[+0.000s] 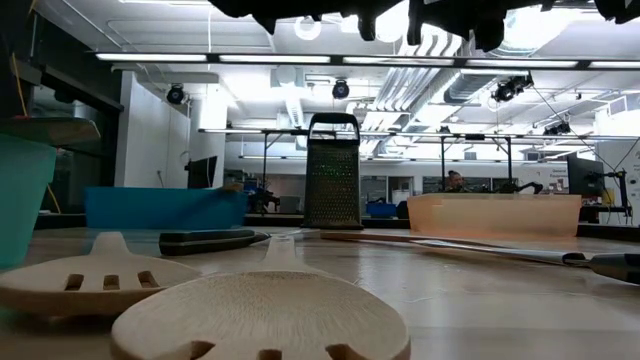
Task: Pick & Place Kitchen Items
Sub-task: Put the black spatula into the orange bin
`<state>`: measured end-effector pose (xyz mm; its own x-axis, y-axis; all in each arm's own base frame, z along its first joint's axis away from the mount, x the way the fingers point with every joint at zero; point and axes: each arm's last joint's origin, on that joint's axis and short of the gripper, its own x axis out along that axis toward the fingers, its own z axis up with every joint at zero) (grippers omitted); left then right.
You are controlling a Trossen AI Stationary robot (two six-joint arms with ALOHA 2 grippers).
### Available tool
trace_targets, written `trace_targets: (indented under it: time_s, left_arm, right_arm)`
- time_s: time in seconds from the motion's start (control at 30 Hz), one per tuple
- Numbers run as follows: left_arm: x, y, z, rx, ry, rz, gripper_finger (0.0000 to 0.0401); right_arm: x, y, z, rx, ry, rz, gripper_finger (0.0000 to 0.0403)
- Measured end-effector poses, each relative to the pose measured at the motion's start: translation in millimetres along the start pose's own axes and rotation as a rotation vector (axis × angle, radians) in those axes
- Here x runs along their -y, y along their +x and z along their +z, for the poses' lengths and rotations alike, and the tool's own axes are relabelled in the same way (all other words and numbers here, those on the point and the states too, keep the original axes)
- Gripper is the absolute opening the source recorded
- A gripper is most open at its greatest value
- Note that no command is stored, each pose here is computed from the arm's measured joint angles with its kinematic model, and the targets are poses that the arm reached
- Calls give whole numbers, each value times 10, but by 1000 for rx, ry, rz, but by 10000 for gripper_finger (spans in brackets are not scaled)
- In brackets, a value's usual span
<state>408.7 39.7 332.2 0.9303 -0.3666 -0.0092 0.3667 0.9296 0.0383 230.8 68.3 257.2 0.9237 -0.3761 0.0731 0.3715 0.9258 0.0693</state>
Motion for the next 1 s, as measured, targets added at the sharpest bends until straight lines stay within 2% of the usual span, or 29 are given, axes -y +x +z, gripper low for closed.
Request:
trace_targets:
  time_s: [0.17,0.47,0.73,0.8,1.0]
  left_arm:
    - [1,1,0,0,-19,2,76]
    - [-5,1,-4,-3,-32,17,76]
    - [-5,1,-21,-19,-41,25,76]
    - [-6,1,-25,-23,-38,26,95]
    - [-10,0,-38,-34,-38,32,212]
  right_arm:
    - [0,0,7,6,0,-1,211]
    - [2,0,2,2,-36,-5,85]
    - [2,0,-1,-1,-36,-6,85]
    - [2,0,-4,-3,-37,-6,85]
    - [7,0,-11,-10,-38,-21,85]
